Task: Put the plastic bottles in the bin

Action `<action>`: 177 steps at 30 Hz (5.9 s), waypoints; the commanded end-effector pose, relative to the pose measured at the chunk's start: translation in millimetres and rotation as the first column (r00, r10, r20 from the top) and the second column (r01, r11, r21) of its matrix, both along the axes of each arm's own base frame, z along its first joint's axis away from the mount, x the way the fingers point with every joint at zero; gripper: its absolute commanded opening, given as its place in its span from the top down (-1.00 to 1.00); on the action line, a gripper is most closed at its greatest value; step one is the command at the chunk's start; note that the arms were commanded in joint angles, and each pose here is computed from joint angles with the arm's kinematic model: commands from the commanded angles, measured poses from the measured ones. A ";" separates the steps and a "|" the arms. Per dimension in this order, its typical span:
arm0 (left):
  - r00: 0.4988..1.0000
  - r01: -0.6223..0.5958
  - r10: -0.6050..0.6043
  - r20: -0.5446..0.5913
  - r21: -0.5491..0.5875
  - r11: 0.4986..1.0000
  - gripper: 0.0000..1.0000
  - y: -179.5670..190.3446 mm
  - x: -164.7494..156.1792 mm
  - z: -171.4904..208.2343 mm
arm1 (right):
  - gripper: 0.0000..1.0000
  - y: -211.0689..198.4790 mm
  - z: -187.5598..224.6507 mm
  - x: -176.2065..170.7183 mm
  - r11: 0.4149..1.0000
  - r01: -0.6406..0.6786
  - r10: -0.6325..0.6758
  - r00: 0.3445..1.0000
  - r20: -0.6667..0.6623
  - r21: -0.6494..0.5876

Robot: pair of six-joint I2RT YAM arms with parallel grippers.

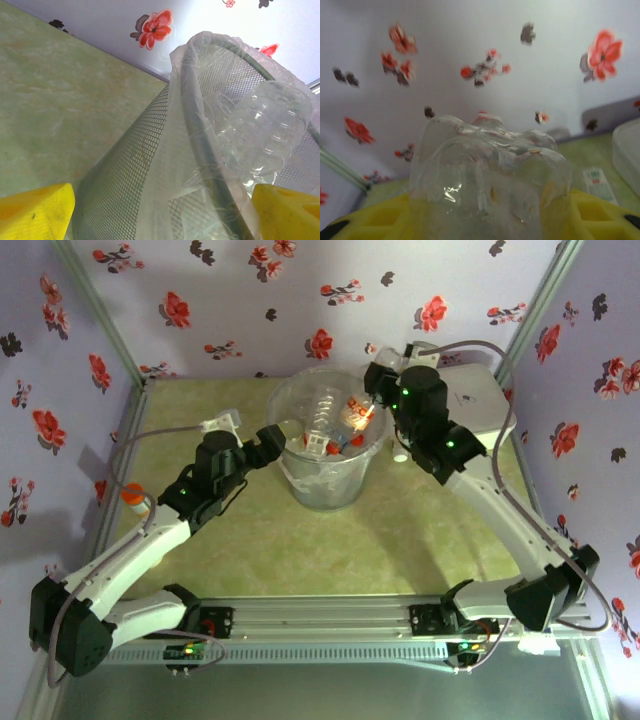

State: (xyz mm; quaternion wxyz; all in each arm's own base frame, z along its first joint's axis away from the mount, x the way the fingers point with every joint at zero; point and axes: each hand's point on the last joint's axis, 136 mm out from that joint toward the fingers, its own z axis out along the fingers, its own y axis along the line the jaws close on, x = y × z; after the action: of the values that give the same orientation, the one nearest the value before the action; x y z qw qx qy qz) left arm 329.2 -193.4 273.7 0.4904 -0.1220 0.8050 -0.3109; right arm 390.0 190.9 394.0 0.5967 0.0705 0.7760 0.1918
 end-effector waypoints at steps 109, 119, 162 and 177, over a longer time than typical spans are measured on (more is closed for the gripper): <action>0.993 0.075 -0.073 0.098 -0.022 0.997 -0.96 2.9 -18.2 61.0 | -0.20 -106.1 -329.8 100.4 0.991 0.070 -0.135 0.621 -0.772 -0.117; 0.994 0.046 -0.044 0.103 -0.012 0.999 -0.96 11.5 -17.7 58.3 | 0.06 -113.1 -255.7 91.3 0.992 0.084 -0.124 0.707 -0.696 -0.092; 0.995 0.015 -0.017 0.096 0.026 1.000 -0.96 30.8 -24.7 46.1 | 0.06 -139.2 -114.9 51.6 0.970 0.147 -0.227 0.830 -0.509 -0.192; 0.996 0.015 -0.017 0.092 0.029 0.999 -0.93 25.8 -12.6 54.6 | 0.16 -14.5 34.6 -36.0 0.983 -0.172 0.183 0.961 -0.207 0.068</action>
State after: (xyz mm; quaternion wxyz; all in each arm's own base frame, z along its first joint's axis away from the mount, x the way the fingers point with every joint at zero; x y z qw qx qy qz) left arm 312.7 -170.2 304.7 0.5053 -0.1009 0.7989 -0.3101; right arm 358.0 129.4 428.8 0.5061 0.0746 0.8323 0.2133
